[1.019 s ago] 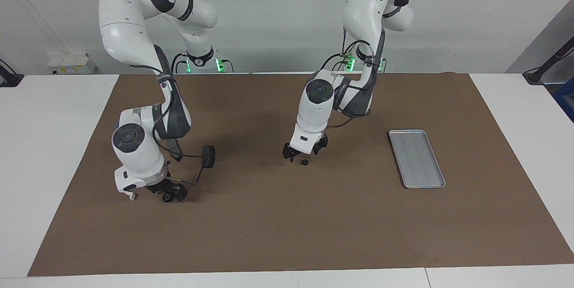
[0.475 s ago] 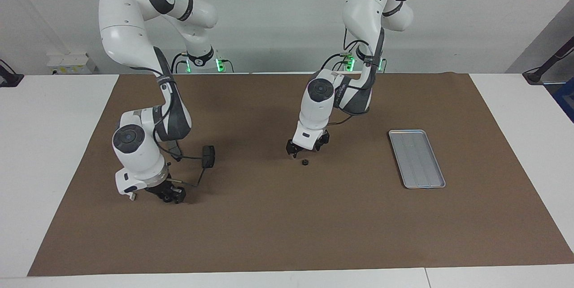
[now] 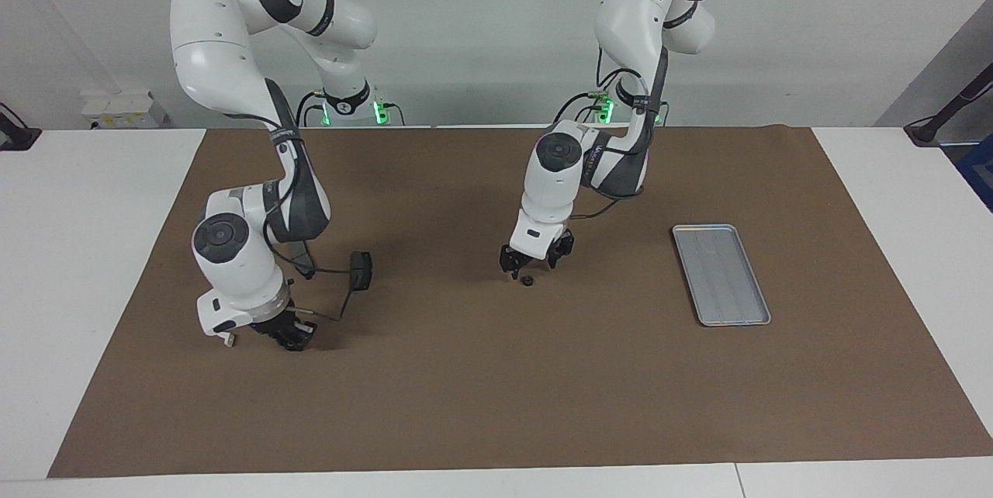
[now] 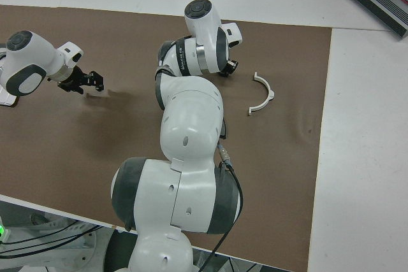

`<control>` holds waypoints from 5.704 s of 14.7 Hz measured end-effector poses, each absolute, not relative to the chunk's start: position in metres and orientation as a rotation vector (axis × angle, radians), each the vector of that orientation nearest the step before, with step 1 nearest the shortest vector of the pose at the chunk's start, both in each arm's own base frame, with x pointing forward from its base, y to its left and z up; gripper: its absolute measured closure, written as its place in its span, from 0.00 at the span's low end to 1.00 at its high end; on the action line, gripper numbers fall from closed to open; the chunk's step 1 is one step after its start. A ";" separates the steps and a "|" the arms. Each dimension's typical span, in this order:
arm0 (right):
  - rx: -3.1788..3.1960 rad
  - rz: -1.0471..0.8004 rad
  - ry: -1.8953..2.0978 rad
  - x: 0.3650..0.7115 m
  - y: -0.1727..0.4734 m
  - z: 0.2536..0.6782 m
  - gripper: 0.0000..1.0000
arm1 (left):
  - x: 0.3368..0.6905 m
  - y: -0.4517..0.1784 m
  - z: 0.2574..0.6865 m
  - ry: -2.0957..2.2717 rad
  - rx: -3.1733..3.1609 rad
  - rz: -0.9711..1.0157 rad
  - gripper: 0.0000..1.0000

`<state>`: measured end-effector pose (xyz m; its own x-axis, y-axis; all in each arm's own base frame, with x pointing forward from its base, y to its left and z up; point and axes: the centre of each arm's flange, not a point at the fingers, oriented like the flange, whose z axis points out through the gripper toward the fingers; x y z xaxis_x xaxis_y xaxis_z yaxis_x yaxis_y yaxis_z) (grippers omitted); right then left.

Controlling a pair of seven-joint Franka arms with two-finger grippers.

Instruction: Pick bearing gear from pile to tray

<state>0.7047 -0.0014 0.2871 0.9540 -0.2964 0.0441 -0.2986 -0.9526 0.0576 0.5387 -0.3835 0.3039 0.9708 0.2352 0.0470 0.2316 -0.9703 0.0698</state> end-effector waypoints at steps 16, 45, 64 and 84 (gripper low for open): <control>2.924 -0.141 -0.272 0.675 0.043 0.455 0.65 | 0.529 -0.402 0.288 0.254 3.107 0.111 0.07; 2.966 -0.151 -0.433 0.662 0.125 0.459 0.65 | 0.636 -0.082 0.453 0.011 3.158 -0.083 0.76; 2.936 0.041 -1.242 0.565 0.465 0.302 0.65 | 0.532 0.002 0.326 -0.117 3.132 -0.105 0.76; 3.032 0.003 -0.842 0.660 0.224 0.447 0.00 | 0.576 -0.172 0.397 0.189 3.102 0.075 0.00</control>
<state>0.6602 0.2236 0.4472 0.8566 -0.5159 0.0008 -0.5159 -0.8566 -0.0052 0.5762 -0.1723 0.3974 0.9914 0.1224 0.0459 0.1208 -0.9920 0.0361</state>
